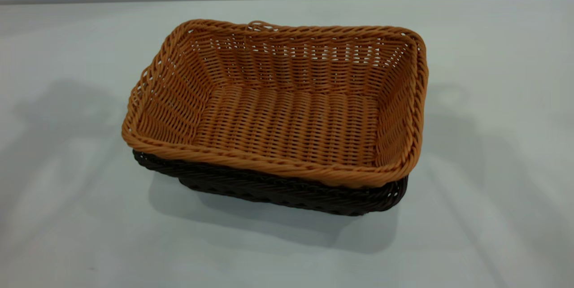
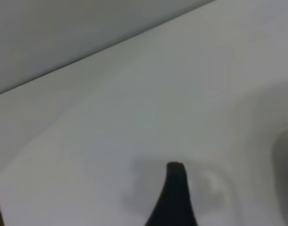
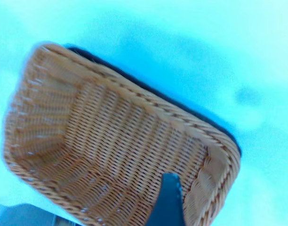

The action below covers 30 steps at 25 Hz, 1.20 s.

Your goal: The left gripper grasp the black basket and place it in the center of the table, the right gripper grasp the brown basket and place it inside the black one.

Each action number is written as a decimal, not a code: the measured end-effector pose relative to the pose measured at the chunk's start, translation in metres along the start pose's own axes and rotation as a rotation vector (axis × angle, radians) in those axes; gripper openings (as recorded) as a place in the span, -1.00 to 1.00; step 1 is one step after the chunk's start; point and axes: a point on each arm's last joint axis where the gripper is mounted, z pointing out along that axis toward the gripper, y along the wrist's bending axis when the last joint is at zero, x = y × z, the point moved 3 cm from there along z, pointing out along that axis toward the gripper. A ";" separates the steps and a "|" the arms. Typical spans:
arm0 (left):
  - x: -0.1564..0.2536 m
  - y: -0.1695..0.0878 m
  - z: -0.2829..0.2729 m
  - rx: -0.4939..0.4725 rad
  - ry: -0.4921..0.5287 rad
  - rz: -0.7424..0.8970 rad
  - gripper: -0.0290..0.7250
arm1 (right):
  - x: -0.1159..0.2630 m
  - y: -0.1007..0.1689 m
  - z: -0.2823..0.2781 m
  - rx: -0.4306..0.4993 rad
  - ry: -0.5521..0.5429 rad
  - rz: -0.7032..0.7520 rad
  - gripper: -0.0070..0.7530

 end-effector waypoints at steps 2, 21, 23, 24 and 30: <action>0.001 -0.003 -0.034 -0.008 -0.035 -0.034 0.63 | 0.006 0.013 -0.043 -0.008 -0.075 -0.033 0.56; 0.080 -0.030 -0.202 -0.095 -0.083 -0.183 0.63 | 0.194 0.035 -0.162 -0.037 -0.289 -0.123 0.55; 0.099 -0.036 -0.208 -0.096 -0.092 -0.197 0.63 | 0.218 0.033 -0.162 -0.039 -0.305 -0.131 0.55; 0.109 -0.040 -0.208 -0.095 -0.086 -0.199 0.63 | 0.229 0.032 -0.159 -0.040 -0.306 -0.133 0.55; 0.177 -0.066 -0.213 -0.068 -0.117 -0.206 0.63 | 0.289 0.021 -0.148 -0.017 -0.380 -0.193 0.55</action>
